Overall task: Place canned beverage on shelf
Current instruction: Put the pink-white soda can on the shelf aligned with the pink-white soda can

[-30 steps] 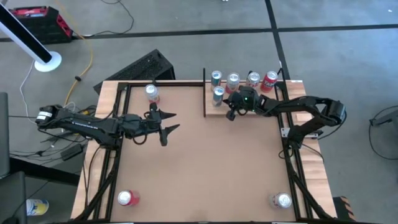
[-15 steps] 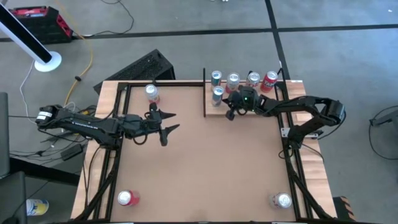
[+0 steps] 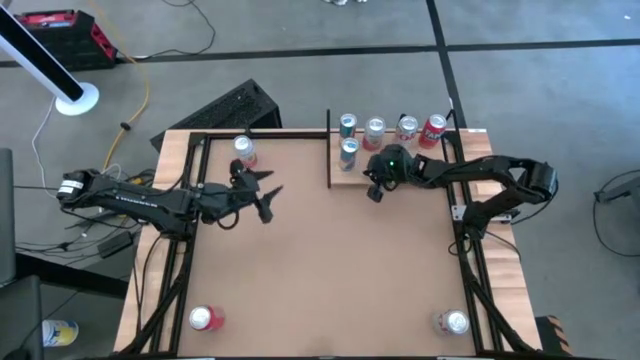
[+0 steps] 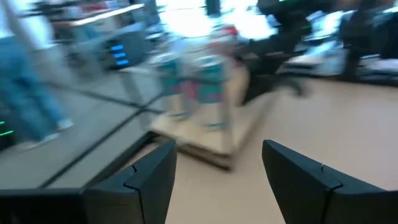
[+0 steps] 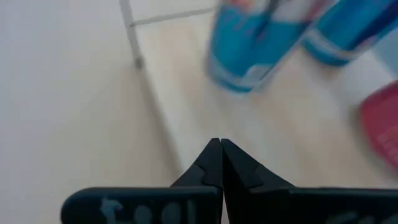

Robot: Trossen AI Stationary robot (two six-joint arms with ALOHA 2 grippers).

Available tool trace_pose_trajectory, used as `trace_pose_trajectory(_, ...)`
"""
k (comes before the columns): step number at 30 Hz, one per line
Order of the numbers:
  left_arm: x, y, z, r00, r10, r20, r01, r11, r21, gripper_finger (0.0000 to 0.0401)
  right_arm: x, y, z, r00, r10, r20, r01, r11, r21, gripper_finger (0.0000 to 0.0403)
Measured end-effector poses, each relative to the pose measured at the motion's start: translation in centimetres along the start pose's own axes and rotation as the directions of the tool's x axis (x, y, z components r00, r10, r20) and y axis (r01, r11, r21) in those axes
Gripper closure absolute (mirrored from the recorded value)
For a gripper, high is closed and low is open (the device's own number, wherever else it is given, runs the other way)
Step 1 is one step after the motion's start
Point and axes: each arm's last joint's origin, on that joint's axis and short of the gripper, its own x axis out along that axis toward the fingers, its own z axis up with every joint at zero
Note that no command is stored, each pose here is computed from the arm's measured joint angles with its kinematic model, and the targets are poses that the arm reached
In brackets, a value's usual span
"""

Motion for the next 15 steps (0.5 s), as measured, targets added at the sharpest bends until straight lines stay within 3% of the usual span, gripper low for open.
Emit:
trace_pose_trajectory(5, 1.5, 3.0, 0.7, 0.982, 0.168, -0.084, -0.172, 0.984, -0.053, 0.0178, -1.1, 1.9, -0.1, 0.997, 0.063, -0.049, -0.064, 0.998, -0.008, 0.0382)
trace_pose_trajectory(9, 3.6, 7.3, 2.2, 0.953, 0.183, -0.242, -0.215, 0.97, -0.113, 0.0178, -1.8, 4.5, 0.2, 0.989, 0.14, -0.04, -0.142, 0.989, -0.041, 0.0382)
trace_pose_trajectory(11, 4.4, 9.6, 3.0, 0.92, 0.229, -0.317, -0.275, 0.956, -0.107, 0.0178, -2.1, 6.1, 0.3, 0.985, 0.169, -0.036, -0.172, 0.982, -0.082, 0.0382)
trace_pose_trajectory(15, 5.5, 13.7, 4.5, 0.832, 0.299, -0.467, -0.39, 0.915, -0.109, 0.0172, -2.8, 8.8, 0.2, 0.991, 0.135, -0.025, -0.137, 0.978, -0.16, 0.0382)
